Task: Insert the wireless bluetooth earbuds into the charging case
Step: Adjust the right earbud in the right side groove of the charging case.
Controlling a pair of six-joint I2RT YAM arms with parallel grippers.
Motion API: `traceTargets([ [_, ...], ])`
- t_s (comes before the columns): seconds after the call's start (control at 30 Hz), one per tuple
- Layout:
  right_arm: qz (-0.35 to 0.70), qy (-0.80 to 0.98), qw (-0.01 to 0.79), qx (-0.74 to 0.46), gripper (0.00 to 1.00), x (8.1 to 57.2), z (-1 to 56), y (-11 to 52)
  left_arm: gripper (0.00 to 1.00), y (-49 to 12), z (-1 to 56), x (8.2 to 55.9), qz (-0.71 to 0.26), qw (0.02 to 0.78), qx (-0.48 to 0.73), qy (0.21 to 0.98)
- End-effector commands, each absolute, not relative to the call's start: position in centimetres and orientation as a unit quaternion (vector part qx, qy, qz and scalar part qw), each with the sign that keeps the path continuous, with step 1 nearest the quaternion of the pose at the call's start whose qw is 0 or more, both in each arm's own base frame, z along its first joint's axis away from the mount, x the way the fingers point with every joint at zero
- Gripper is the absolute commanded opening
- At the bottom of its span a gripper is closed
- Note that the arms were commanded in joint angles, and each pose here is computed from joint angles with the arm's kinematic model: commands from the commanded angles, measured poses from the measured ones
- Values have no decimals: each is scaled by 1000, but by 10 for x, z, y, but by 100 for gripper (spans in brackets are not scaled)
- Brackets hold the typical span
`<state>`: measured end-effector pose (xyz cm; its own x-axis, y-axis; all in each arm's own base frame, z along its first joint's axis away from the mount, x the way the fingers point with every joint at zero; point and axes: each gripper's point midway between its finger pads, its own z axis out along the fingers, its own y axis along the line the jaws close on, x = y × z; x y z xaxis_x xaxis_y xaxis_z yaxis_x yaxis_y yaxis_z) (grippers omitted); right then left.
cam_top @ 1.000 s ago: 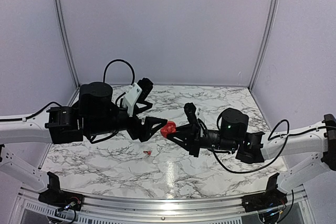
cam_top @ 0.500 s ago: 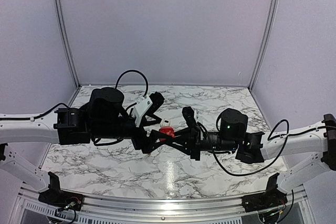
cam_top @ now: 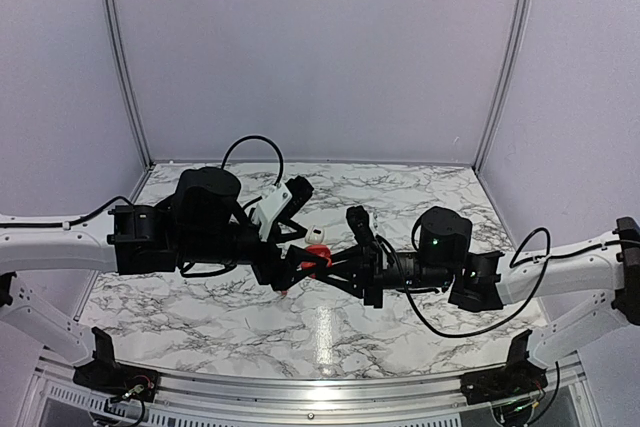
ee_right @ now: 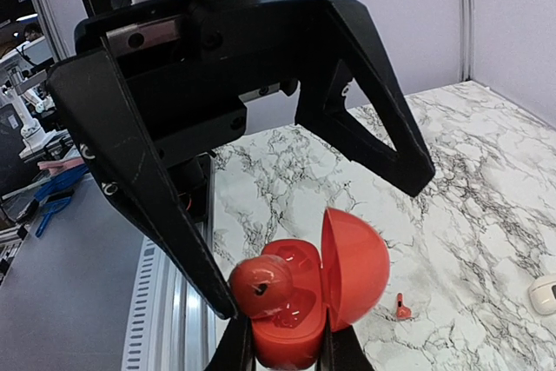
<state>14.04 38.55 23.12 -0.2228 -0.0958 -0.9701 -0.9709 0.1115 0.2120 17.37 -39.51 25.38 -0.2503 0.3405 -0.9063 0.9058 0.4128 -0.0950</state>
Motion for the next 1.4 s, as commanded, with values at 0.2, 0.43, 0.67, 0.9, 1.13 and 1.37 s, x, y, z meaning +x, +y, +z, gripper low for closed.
traceTargets([
  [0.2, 511, 573, 459, -446, 0, 136, 255, 386, 80, -397, 250, 180, -323, 431, 427, 726],
  [0.43, 513, 566, 466, -446, 0, 134, 260, 383, 83, -393, 257, 187, -318, 442, 408, 732],
  [0.67, 505, 583, 460, -440, 0, 139, 250, 384, 92, -399, 276, 164, -381, 432, 428, 696],
  [0.9, 506, 587, 453, -441, 0, 139, 246, 385, 95, -397, 285, 162, -392, 437, 423, 690],
  [1.13, 510, 577, 451, -450, 0, 135, 249, 385, 92, -395, 280, 177, -370, 446, 404, 708],
  [1.37, 518, 569, 448, -455, 0, 130, 252, 385, 89, -395, 274, 184, -358, 445, 401, 716],
])
